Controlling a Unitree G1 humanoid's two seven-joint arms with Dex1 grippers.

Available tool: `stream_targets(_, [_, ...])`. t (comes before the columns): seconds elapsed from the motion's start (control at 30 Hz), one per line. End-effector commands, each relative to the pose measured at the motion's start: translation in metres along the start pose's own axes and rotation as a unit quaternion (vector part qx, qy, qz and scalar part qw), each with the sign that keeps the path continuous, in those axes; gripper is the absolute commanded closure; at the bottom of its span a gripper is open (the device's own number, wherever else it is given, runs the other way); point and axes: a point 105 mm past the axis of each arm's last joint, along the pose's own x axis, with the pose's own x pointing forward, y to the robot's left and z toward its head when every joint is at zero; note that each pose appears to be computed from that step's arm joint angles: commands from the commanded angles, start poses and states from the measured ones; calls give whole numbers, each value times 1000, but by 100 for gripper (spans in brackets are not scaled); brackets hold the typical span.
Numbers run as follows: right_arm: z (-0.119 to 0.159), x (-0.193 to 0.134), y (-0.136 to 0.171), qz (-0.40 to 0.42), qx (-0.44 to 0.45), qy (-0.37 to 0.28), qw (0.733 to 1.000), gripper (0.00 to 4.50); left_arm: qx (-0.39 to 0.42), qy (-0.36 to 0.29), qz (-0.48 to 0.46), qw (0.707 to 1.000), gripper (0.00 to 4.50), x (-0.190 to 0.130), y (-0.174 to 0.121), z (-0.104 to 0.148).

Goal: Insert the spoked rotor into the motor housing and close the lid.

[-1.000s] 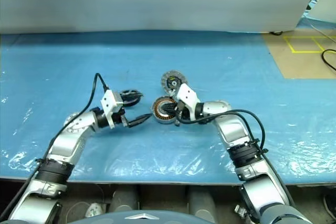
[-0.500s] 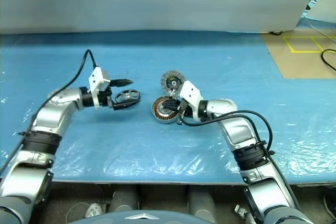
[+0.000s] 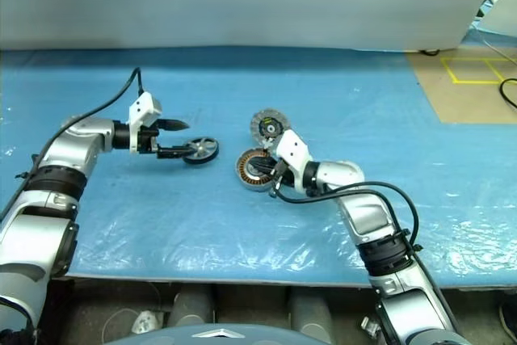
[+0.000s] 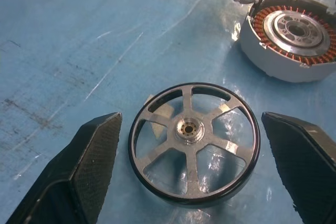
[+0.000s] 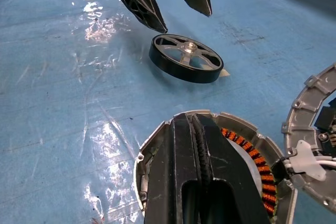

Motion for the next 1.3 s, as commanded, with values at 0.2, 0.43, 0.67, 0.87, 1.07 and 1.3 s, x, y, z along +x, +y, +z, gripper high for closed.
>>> stream_targets(0.2, [16,-2,2,-19,-5,-32,999,449,9,16,15,1000,0,9,10,11])
stream_targets(0.43, [13,-1,4,-32,2,-32,999,449,5,16,11,1000,0,14,11,17])
stream_targets(0.67, [12,0,5,-40,5,-34,999,449,-6,37,-2,999,0,20,8,11])
stream_targets(0.87, [10,0,3,-45,1,-30,999,449,-18,54,-21,998,0,25,1,2])
stream_targets(1.07, [12,1,3,-48,1,-35,998,450,-29,66,-44,996,18,30,-8,-9])
stream_targets(1.3, [13,1,2,-54,0,-36,998,450,-22,73,-55,996,160,33,-13,-11])
